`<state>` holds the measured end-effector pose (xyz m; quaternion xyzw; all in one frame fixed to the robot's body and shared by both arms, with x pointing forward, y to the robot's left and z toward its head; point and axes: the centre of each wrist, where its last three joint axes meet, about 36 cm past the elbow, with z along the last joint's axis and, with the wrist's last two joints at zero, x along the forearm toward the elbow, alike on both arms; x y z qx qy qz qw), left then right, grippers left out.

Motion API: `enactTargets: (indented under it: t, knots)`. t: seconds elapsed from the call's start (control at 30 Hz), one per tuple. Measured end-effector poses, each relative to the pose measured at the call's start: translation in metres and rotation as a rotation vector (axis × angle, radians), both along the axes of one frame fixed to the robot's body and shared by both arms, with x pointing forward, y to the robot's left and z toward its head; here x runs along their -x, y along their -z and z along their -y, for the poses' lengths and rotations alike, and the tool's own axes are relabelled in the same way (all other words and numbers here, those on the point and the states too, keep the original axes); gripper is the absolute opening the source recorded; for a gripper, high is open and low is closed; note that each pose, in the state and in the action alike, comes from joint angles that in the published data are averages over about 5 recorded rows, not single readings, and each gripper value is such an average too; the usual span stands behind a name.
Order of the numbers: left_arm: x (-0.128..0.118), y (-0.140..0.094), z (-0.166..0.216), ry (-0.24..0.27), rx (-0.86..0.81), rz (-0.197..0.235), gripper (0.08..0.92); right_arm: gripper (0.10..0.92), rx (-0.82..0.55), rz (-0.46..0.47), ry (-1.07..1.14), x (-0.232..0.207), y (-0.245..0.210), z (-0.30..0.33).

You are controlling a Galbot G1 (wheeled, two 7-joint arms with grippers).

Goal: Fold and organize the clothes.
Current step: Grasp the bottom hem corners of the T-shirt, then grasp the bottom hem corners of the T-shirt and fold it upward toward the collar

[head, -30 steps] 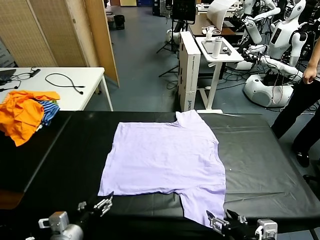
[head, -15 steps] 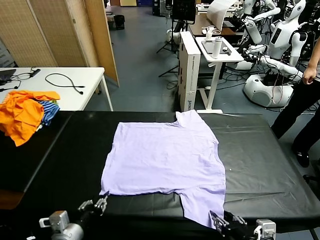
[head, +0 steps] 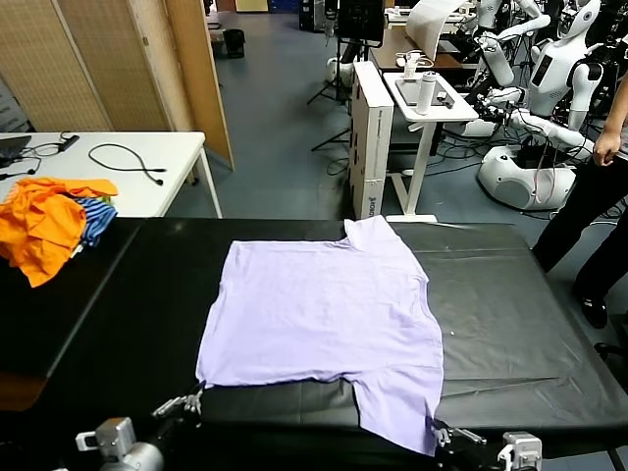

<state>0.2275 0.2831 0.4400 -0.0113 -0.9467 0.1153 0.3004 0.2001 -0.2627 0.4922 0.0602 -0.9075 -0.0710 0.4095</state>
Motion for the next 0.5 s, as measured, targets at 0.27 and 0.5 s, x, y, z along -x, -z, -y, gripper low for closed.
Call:
enactTargets:
  t: [0.27, 0.5]
  knots:
    - [0.012, -0.018, -0.003, -0.016, -0.003, 0.028, 0.156, 0.144, -0.060, 0.054, 0.006, -0.003, -0.013, 0.000]
    - [-0.002, -0.019, -0.003, -0.021, -0.009, 0.097, 0.156, 0.144, -0.088, 0.140, 0.002, -0.033, -0.017, 0.004]
